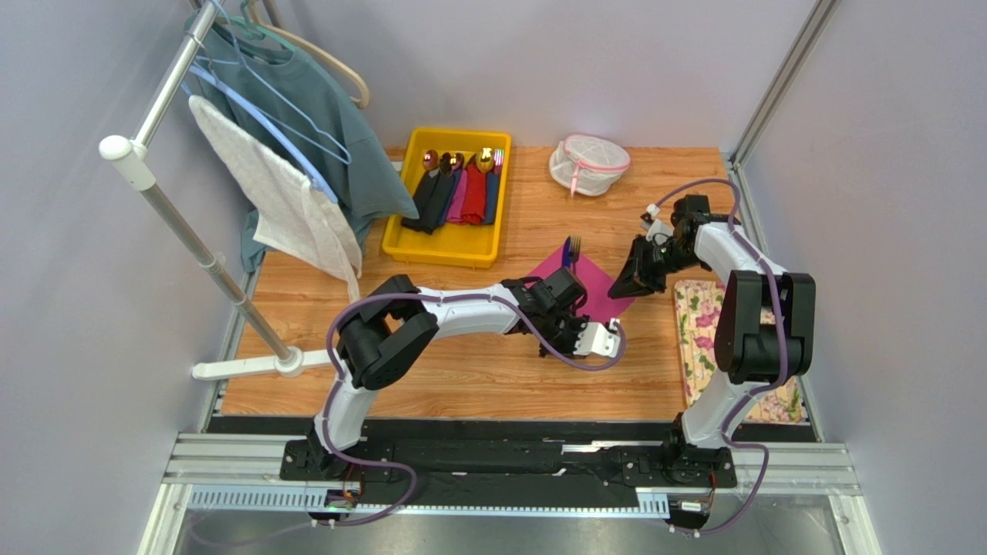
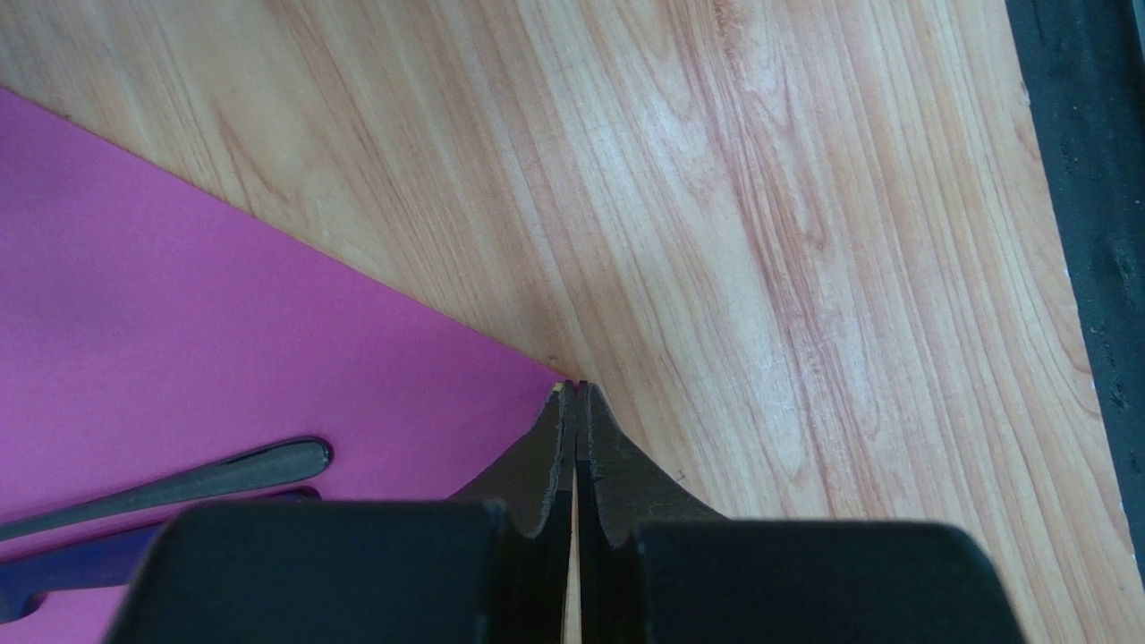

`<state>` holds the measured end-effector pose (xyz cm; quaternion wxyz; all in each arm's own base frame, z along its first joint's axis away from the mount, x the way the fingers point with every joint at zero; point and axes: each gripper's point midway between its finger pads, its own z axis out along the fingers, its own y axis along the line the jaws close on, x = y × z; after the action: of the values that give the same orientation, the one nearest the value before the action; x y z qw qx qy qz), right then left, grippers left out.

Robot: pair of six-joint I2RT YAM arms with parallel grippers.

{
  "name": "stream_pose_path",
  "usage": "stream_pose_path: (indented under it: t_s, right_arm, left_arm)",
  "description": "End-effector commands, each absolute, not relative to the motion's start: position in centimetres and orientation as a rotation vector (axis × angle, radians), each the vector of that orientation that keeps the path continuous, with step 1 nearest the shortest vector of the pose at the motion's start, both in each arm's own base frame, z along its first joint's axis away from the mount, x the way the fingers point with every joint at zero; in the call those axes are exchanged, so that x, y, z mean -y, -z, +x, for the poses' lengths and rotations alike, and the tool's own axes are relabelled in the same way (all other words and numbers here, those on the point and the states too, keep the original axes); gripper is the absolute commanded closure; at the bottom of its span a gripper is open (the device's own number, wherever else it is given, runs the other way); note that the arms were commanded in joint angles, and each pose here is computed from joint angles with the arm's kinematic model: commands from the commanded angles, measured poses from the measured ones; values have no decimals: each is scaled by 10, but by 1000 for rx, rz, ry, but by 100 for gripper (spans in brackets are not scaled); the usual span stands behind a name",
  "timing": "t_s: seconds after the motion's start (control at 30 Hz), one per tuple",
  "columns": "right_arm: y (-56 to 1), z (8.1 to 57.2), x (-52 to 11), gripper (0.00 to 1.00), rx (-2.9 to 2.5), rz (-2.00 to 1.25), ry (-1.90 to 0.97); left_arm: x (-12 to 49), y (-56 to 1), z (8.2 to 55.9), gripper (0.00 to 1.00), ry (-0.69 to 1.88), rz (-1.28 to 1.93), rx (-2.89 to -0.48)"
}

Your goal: Place the utensils on the paper napkin and roll it up

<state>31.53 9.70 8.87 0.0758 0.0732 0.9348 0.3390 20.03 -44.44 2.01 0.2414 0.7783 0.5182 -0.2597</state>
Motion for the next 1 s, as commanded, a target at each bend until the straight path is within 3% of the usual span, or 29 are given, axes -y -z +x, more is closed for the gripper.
stream_pose_path:
  t_s: [0.0,0.23,0.63,0.67,0.7,0.73,0.9,0.97]
  right_arm:
    - [-99,319,-101,91,-2751,173,-1054]
    - [-97,316,-103,91,-2755,175,-1074]
    - [-96,313,-104,91,-2758,176,-1084]
    - [-96,313,-103,91,-2757,173,-1082]
    - [-96,314,-103,91,-2758,171,-1077]
    - [-95,313,-103,91,-2761,176,-1076]
    - [-95,316,-102,88,-2759,177,-1064]
    - [-93,317,-101,87,-2765,183,-1059]
  left_arm:
    - [426,-24,175,100,801,2167,-1460]
    - [422,-49,165,100,887,2118,-1494]
    - [428,-79,206,100,920,1971,-1573]
    - [428,-81,206,95,917,1976,-1549]
    - [425,-77,203,81,912,2006,-1513]
    - [427,-77,202,76,902,2010,-1482]
    - [426,-70,195,60,829,2060,-1455]
    - [429,-64,193,58,811,2069,-1457]
